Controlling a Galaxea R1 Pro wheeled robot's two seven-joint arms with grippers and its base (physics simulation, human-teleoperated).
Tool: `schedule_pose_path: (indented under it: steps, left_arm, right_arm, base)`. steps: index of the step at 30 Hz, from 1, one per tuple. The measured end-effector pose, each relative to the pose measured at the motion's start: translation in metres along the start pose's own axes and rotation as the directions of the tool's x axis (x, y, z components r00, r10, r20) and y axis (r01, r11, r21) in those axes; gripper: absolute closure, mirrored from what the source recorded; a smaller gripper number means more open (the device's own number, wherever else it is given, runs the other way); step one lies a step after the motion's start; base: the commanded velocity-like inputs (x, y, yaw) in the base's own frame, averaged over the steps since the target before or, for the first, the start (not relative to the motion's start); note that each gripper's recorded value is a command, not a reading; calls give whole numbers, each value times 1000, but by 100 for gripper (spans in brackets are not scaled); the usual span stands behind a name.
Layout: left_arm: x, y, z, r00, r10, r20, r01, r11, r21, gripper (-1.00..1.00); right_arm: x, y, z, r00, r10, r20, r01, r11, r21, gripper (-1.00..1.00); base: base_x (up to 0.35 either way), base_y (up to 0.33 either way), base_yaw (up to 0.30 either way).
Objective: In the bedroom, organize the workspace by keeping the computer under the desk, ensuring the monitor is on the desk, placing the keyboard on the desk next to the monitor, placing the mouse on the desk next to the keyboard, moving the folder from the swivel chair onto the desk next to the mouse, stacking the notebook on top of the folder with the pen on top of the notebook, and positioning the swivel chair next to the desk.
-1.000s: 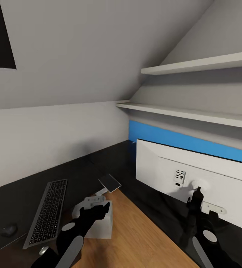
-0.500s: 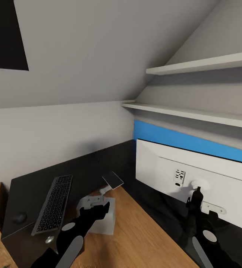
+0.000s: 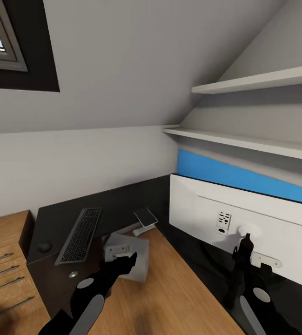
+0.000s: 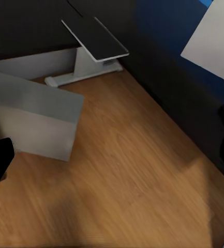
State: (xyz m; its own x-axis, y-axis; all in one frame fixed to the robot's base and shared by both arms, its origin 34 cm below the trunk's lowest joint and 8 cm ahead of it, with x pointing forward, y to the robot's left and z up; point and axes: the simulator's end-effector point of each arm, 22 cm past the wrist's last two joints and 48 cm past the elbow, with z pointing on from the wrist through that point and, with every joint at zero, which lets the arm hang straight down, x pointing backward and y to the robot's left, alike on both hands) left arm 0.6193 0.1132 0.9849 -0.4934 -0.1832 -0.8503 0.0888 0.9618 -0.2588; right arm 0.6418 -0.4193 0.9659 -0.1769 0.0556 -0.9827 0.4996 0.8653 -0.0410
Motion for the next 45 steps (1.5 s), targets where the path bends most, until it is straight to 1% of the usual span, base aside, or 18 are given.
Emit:
schedule_pose_path:
  steps: [4,8,12,15,19,22,26,30,33,45]
  left_arm:
    - [0,0,0,1000,0,1,0,1000,0,-100]
    - [0,0,-1,1000,-2,0,2,1000,1,-100]
    - [0,0,-1,1000,-1,1,1,1000,1,-100]
    - [0,0,0,1000,-1,1,1,1000,1,-100]
    - [0,0,0,1000,-1,-1,1,1000,0,-100]
    - [1,0,0,1000,-3,-3,3,1000,0,-100]
    - [3,0,1,1000,-4,-7,4,1000,0,-100]
    - [4,1,2,1000,-4,-10,4,1000,0,-100]
    - [5,1,2,1000,-5,-11,5,1000,-1,-100]
    - [4,1,3,1000,-2,-10,2,1000,-2,-100]
  right_arm:
    - [0,0,0,1000,-1,1,1,1000,1,100]
    - [0,-8,2,1000,-1,2,1,1000,19,100]
    - [0,-21,5,1000,24,-5,-24,999,48,100]
    - [0,-25,6,1000,30,-6,-29,998,60,100]
    - [0,-14,4,1000,4,1,-4,999,32,100]
    - [0,-7,2,1000,0,3,0,1000,17,100]
    - [0,-8,2,1000,1,2,-1,1000,18,100]
    - [0,-13,4,1000,20,-3,-20,999,31,100]
    - [0,-15,5,1000,25,-5,-25,999,34,100]
    - [-1,-11,4,1000,5,2,-5,1000,25,100]
  base:
    - [-181,-219,243]
    - [-50,-60,245]
    - [-30,-52,245]
    - [-119,-180,245]
    - [-166,-257,244]
    - [-95,-208,219]
    - [-20,-92,192]
    - [-5,-23,107]
    - [-1,-6,27]
    - [0,0,2]
